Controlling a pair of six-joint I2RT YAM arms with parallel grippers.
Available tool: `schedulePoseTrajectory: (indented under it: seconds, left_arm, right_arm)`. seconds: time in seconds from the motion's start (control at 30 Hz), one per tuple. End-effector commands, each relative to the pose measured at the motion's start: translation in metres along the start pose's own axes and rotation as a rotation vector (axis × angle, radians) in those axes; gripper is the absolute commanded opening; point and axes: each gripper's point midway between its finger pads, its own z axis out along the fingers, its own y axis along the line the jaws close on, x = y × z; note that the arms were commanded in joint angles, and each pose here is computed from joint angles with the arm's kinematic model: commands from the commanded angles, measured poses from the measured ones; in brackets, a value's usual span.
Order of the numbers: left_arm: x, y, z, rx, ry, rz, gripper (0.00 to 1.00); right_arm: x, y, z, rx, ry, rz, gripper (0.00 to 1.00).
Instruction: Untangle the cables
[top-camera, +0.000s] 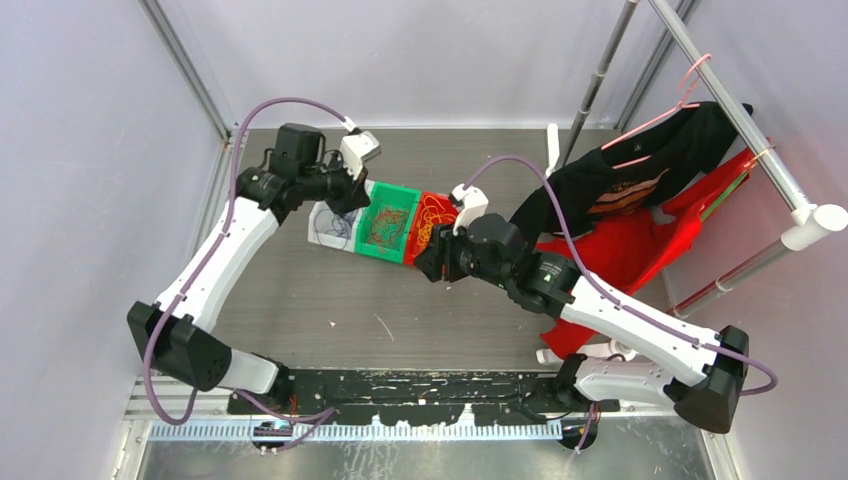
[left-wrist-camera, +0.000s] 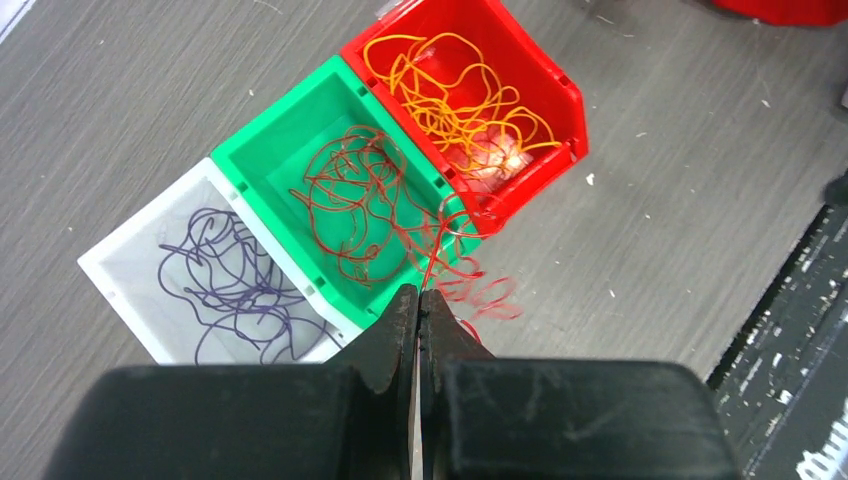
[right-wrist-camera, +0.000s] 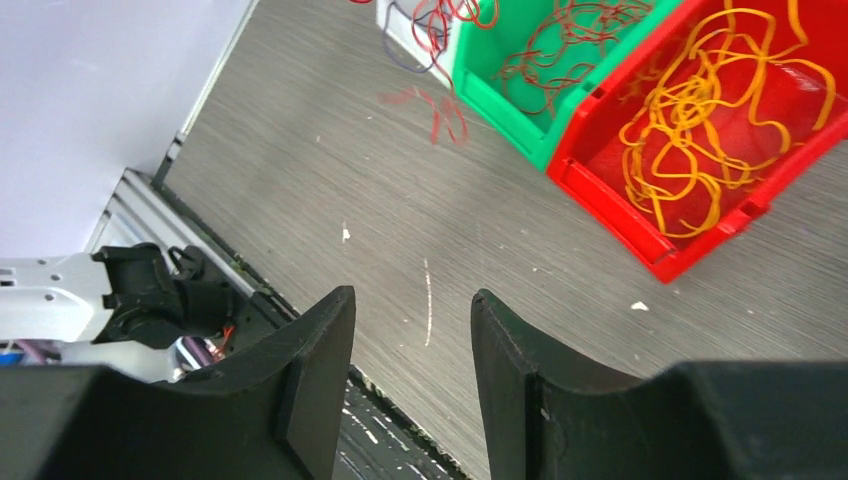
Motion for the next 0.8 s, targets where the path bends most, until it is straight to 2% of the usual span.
schedulePoseTrajectory:
  seconds: [0.0, 0.27, 0.4, 0.53, 0.6, 0.67, 0.77]
  left_arm:
    - [-0.027, 0.028, 0.017, -0.076, -0.078, 0.029, 0.0]
    - [-0.026, 0.065, 0.061, -0.155, -0.085, 0.026, 0.0]
    - [-0.022, 0.082, 0.081, -0.211, -0.091, 0.076, 0.0]
    - [-0.002, 0.095, 0.1, -0.263, -0.043, 0.159, 0.0]
    - [0.013, 0.095, 0.109, -0.255, 0.002, 0.151, 0.0]
    - [0.032, 0.09, 0.118, -0.216, 0.069, 0.124, 0.1]
    - [0.049, 0.085, 0.122, -0.171, 0.152, 0.077, 0.47]
  right_arm:
    - [-0.025, -0.01, -0.021, 0.058, -0.108, 0.011, 0.52]
    - [-0.016, -0.023, -0.03, 0.088, -0.12, 0.027, 0.52]
    - [-0.013, -0.025, -0.03, 0.093, -0.117, 0.034, 0.52]
    - [-0.01, -0.028, -0.03, 0.103, -0.113, 0.035, 0.53]
    - [-0.008, -0.029, -0.029, 0.107, -0.109, 0.034, 0.53]
    - [-0.006, -0.031, -0.027, 0.112, -0.104, 0.034, 0.53]
    - [-0.003, -0.034, -0.023, 0.128, -0.098, 0.036, 0.53]
